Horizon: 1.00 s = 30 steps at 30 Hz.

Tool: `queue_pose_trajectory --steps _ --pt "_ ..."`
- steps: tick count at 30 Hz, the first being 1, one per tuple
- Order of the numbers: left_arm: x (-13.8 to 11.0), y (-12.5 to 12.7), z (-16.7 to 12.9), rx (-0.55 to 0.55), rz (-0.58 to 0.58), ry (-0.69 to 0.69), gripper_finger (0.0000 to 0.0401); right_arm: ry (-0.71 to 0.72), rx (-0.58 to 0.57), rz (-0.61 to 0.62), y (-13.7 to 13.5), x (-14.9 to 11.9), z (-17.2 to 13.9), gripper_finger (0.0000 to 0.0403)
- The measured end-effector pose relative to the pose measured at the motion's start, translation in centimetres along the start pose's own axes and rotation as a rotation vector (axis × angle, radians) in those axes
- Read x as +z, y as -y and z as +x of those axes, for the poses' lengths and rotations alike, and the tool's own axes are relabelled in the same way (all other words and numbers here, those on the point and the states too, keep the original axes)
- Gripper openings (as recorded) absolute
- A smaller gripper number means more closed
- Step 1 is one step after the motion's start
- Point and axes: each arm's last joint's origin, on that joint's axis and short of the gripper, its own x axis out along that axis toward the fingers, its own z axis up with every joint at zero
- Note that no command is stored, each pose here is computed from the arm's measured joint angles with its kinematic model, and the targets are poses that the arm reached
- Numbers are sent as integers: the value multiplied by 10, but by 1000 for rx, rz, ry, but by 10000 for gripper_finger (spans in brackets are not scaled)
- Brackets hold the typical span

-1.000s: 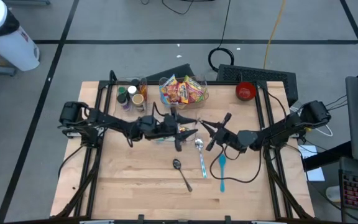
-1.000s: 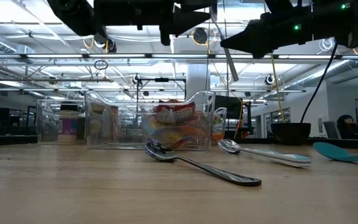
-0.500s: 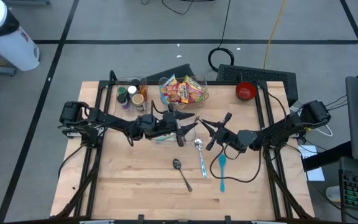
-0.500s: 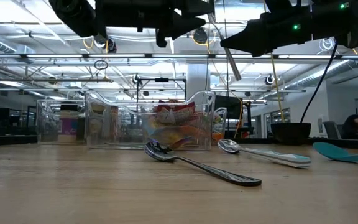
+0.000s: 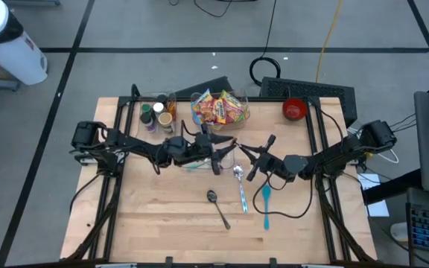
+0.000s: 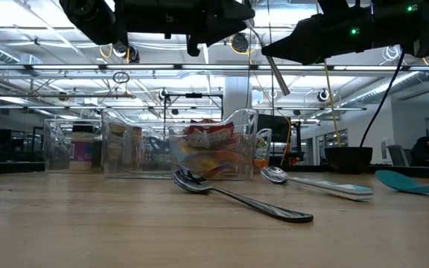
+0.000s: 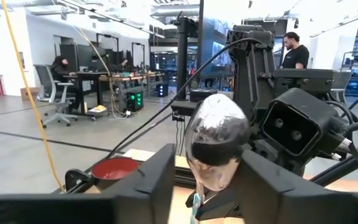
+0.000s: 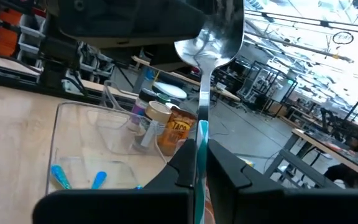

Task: Pick & Place Food Item
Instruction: Put the top blue and white spoon into the bottom transparent bin

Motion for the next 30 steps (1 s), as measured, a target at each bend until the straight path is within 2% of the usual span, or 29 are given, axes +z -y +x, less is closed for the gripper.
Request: queue_pose_trajectory --steps 9,17,22,26,30 --pt "0 -2 0 31 4 2 12 3 16 27 -1 0 0 11" --pt "2 -2 -1 61 24 -4 6 -6 15 64 -1 1 -2 54" --pt "18 -5 -10 110 68 -64 5 -5 -74 108 6 17 -16 93" --pt "22 -12 -26 164 7 -113 5 -14 -110 130 13 27 -26 123" --pt "3 -19 -50 179 -91 -104 5 -31 -89 108 17 29 -31 141"
